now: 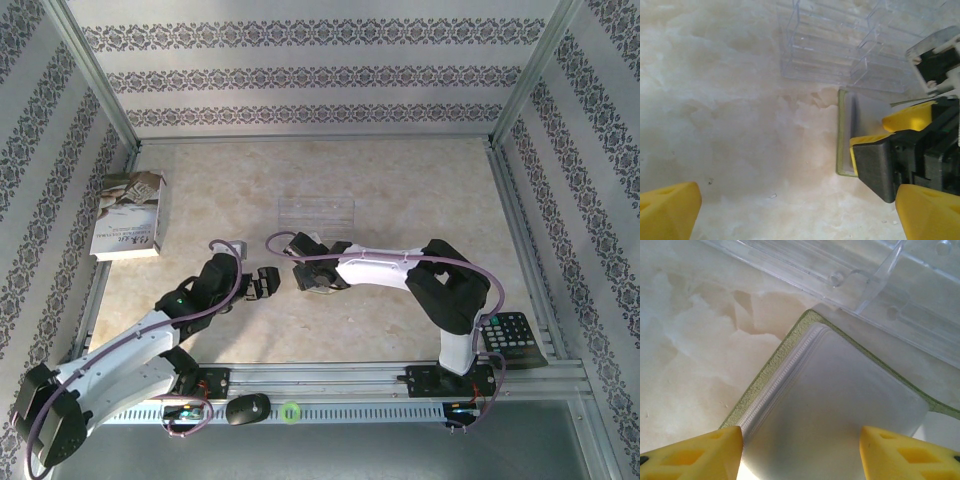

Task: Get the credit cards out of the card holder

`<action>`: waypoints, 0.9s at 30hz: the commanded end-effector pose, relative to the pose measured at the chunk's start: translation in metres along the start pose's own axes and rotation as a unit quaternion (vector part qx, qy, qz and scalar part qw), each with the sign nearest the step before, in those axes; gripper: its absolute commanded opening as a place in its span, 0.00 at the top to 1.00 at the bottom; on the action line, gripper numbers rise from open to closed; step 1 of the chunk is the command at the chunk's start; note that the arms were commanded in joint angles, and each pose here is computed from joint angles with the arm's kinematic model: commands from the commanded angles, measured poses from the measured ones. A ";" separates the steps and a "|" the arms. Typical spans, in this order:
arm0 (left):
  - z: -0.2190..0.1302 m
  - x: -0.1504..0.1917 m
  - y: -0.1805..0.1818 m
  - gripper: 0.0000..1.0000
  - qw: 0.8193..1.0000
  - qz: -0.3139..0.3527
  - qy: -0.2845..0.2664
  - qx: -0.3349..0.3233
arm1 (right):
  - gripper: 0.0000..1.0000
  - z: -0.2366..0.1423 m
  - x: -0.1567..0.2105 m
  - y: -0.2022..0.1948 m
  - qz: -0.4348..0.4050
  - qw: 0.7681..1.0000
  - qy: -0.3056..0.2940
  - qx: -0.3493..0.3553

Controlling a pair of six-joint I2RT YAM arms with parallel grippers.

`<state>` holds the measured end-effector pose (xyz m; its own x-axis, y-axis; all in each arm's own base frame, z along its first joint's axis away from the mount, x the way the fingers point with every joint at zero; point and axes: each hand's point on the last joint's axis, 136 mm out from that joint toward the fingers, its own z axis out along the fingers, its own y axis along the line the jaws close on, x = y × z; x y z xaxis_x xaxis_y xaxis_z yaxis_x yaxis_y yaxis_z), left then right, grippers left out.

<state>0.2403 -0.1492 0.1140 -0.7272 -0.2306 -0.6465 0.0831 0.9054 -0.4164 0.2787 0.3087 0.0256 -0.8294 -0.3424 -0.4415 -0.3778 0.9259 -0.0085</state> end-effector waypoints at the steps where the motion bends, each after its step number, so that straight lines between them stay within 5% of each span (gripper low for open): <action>1: -0.002 -0.002 0.008 0.00 1.000 0.009 -0.004 -0.015 | 0.35 0.011 0.026 -0.001 -0.021 0.999 0.046 0.008; 8: -0.001 -0.001 0.007 0.01 1.000 0.010 0.000 -0.009 | 0.39 0.013 0.037 0.001 -0.035 0.998 0.061 0.004; 19: 0.001 0.001 0.001 0.07 1.000 0.010 0.009 0.010 | 0.86 0.012 0.034 0.009 -0.041 0.998 0.041 -0.027; 22: 0.004 0.004 -0.002 0.13 1.000 0.009 0.015 0.020 | 0.99 0.005 0.024 0.022 -0.045 0.997 0.016 -0.066; 27: 0.009 0.009 -0.009 0.32 0.999 0.006 0.028 0.039 | 1.00 -0.012 0.012 0.048 -0.038 0.988 -0.019 -0.147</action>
<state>0.2365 -0.1577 0.1050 -0.7622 -0.1930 -0.6180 0.1242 0.8932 -0.4321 0.2706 0.3229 0.0291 -0.7834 -0.3736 -0.4966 -0.4668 0.8813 0.0733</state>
